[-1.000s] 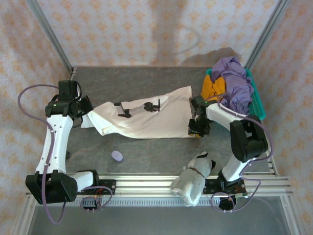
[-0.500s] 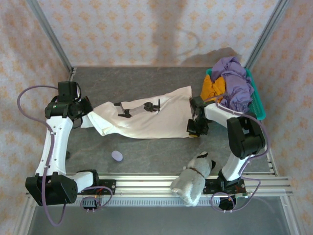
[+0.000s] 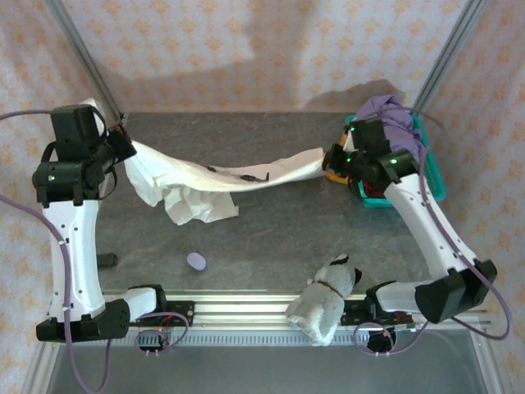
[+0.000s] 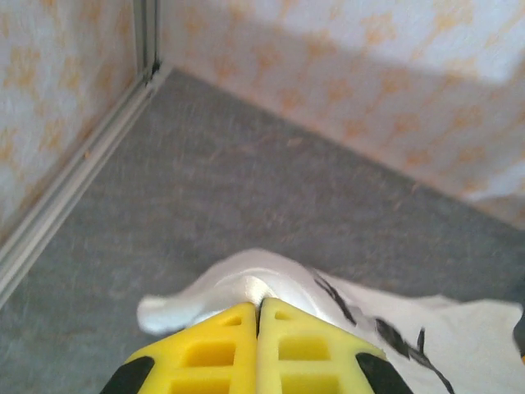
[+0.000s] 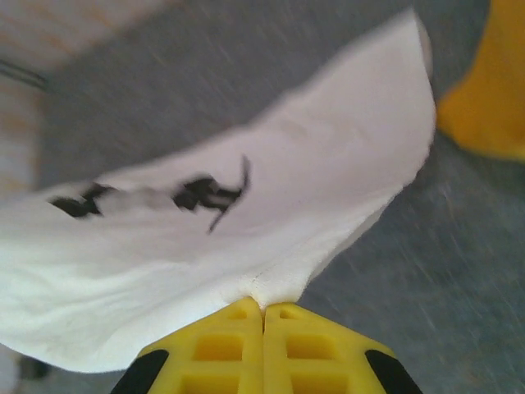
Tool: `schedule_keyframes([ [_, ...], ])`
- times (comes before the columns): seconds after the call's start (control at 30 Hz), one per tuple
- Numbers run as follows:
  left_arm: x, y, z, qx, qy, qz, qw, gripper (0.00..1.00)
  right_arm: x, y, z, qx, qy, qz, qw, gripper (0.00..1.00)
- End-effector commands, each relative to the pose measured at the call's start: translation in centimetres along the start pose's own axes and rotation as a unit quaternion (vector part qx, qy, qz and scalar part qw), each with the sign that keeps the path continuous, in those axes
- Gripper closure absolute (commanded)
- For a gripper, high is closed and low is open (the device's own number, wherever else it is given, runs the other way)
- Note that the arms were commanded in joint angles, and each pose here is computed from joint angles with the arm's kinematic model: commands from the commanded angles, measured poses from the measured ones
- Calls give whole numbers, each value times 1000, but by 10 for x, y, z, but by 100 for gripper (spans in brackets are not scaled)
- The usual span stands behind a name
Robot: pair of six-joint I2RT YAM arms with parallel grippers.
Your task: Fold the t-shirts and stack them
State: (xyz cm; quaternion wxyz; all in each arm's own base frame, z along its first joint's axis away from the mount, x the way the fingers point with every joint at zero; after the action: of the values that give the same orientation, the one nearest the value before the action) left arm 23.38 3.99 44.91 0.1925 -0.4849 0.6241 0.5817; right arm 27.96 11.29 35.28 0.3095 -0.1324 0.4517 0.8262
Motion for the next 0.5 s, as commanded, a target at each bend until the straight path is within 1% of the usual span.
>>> schedule_keyframes([
  [0.0, -25, 20, -7, 22, -6, -68, 997, 100, -24, 41, 21, -34, -9, -90, 995, 100],
  [0.1, -48, 43, -19, 76, -12, -164, 983, 100, -36, 67, 36, -63, 2, -132, 989, 100],
  [0.23, -75, 78, -24, 96, 5, -273, 957, 100, -45, 100, 50, -86, 21, -184, 979, 100],
  [0.3, -83, 93, -24, 95, 11, -312, 945, 100, -50, 115, 57, -98, 27, -216, 971, 100],
  [0.33, -87, 100, -24, 95, 11, -327, 940, 100, -50, 130, 60, -108, 32, -241, 964, 100],
  [0.47, -92, 119, -24, 92, 2, -361, 928, 100, -53, 164, 67, -130, 52, -312, 940, 100],
])
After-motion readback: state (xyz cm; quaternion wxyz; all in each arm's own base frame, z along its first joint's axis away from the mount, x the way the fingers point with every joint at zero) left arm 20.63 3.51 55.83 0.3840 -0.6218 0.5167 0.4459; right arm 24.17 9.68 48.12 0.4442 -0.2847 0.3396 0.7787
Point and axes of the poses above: each hand's point on the last joint's axis, 136 mm out from that joint toward the fingers, its own y axis back along the fingers, its own z axis along the line the jaws close on, x = y × z, the point moved 8 cm from there along y, back along the fingers, and after that the axes turned 4 degrees about -y, right-handed, at the moved point
